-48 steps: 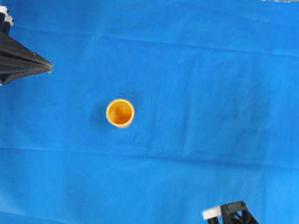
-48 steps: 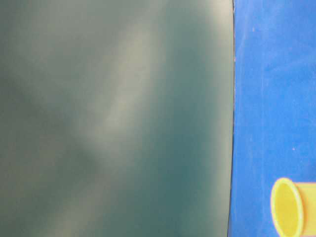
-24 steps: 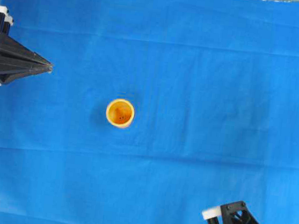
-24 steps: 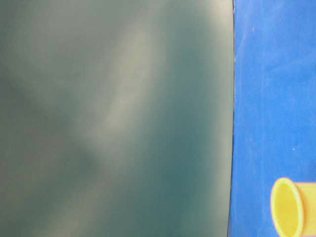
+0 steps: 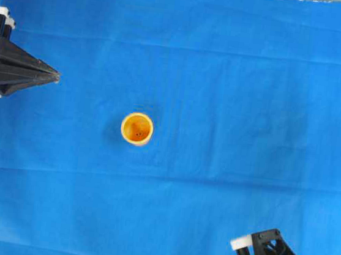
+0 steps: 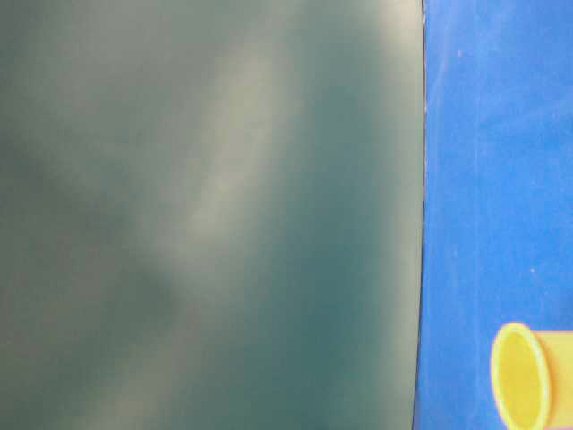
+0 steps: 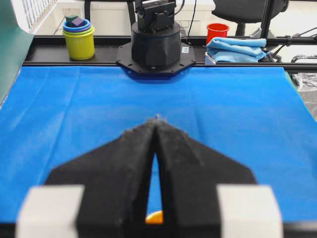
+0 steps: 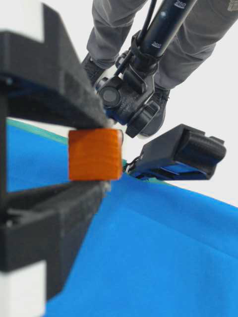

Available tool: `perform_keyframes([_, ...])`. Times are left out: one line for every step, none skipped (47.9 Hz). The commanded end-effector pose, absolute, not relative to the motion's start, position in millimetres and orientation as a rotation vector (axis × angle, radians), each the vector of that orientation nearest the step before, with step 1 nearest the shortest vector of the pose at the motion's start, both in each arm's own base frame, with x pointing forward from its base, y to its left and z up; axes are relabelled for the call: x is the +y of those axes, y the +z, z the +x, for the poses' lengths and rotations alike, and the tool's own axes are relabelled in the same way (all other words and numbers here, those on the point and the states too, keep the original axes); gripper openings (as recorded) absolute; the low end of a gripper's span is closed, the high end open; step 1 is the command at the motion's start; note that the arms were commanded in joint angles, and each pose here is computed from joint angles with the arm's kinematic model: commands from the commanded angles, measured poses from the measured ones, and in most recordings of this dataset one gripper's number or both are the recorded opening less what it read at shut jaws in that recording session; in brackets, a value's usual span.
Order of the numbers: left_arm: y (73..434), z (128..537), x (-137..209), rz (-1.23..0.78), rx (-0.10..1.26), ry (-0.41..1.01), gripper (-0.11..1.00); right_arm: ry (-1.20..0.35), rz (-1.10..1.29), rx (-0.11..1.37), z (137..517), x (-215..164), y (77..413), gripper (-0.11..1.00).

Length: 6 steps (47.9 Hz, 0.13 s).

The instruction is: Move the block forward with right arm.

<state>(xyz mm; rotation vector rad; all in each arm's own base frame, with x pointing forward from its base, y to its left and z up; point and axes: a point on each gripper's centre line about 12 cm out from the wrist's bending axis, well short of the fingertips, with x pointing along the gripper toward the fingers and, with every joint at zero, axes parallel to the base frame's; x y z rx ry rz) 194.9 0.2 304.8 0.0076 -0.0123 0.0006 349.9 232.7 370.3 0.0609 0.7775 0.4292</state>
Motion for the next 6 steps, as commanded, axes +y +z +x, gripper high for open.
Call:
perform_keyframes([318.2, 197.6, 0.1, 0.009, -0.043, 0.000, 0.00, 0.444, 0.079, 0.735, 348.3, 234.2, 386.3, 0.41])
perform_keyframes([318.5, 197.3, 0.1, 0.008, -0.044, 0.000, 0.00, 0.444, 0.080, 0.733, 348.4, 234.2, 386.9, 0.41])
perform_keyframes([318.5, 197.3, 0.1, 0.008, -0.044, 0.000, 0.00, 0.444, 0.080, 0.733, 348.4, 234.2, 386.9, 0.41])
perform_keyframes([318.5, 197.3, 0.2, 0.006, -0.044, 0.000, 0.00, 0.443, 0.079, 0.736, 348.2, 234.1, 386.2, 0.41])
perform_keyframes([318.5, 197.3, 0.1, 0.008, -0.044, 0.000, 0.00, 0.444, 0.080, 0.733, 348.4, 234.2, 386.9, 0.41])
perform_keyframes([318.5, 197.3, 0.1, 0.006, -0.044, 0.000, 0.00, 0.444, 0.079, 0.735, 348.3, 234.2, 386.3, 0.41])
